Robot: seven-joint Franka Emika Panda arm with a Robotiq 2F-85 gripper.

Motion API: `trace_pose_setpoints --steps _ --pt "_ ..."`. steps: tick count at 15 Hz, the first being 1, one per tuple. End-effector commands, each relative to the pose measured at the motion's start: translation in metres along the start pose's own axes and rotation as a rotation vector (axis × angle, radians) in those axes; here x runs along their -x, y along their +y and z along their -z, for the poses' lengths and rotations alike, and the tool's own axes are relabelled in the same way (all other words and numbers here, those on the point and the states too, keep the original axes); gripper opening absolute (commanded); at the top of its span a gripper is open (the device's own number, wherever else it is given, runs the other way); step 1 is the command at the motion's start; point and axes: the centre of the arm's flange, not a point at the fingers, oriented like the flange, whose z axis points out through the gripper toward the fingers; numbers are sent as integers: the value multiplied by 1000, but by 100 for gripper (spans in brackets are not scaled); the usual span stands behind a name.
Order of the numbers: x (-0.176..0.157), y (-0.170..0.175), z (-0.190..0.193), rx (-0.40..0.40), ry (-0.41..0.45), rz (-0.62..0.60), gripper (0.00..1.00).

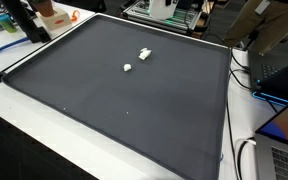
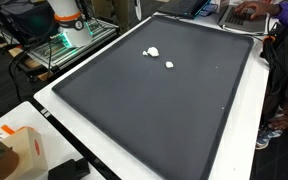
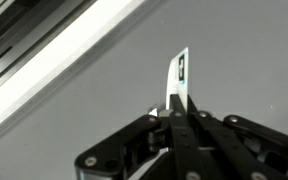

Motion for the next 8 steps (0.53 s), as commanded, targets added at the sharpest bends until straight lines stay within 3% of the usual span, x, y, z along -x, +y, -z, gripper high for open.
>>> trace_pose_setpoints --steps 1,3,4,8 --pt "18 8 40 87 -111 151 1" --pt "21 9 40 112 -176 243 1" --pt "21 8 36 96 -116 173 1" --pt "20 7 38 106 -112 179 4"
